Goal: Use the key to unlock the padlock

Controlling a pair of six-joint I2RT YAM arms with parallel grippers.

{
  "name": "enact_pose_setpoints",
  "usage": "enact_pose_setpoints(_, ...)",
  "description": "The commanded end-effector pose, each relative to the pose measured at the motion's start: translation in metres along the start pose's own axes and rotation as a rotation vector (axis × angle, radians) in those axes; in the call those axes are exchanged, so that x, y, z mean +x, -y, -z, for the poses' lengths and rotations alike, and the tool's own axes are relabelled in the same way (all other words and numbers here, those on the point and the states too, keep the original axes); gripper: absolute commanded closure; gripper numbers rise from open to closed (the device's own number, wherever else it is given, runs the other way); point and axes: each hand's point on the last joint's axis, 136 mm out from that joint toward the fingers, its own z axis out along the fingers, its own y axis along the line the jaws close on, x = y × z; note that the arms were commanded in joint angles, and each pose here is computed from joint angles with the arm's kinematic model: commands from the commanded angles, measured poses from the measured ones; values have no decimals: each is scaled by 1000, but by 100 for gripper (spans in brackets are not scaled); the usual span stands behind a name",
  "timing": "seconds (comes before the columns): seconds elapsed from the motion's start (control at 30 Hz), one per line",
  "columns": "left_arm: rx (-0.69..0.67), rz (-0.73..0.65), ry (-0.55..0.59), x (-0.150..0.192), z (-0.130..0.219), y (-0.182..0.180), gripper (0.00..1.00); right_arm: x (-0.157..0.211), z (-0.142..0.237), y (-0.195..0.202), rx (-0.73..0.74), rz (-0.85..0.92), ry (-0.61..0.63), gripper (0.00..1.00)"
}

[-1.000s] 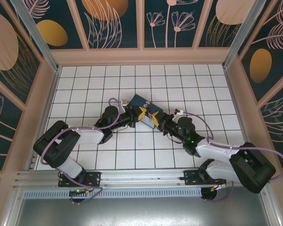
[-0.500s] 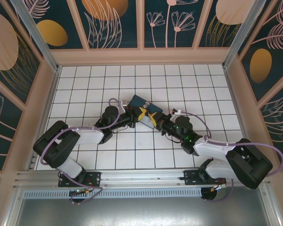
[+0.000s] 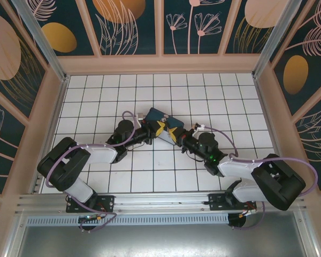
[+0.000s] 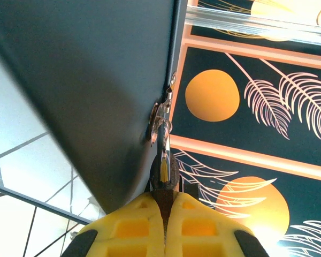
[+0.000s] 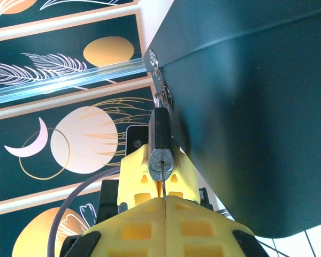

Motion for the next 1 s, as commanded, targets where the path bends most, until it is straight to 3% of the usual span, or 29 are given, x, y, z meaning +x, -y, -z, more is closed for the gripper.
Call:
enact_pose_setpoints(0.0,134,-107,-98,26,3,50,100,-7,-1,-22,-93,-6,38,100)
enact_pose_setpoints(0.37,133,-143,-166,45,-2,53,100,-15,-5,-32,-104,12,69,100)
enact_pose_setpoints(0.6,117,-97,-114,37,0,47,100,-13,-9,-27,-90,8,52,100)
enact_pose_setpoints(0.83,97,-88,14,-1,10,46,100,-20,12,0,71,114,95,66)
enact_pose_setpoints(0.97,80,-100,27,-6,8,47,100,-35,26,4,193,280,139,58)
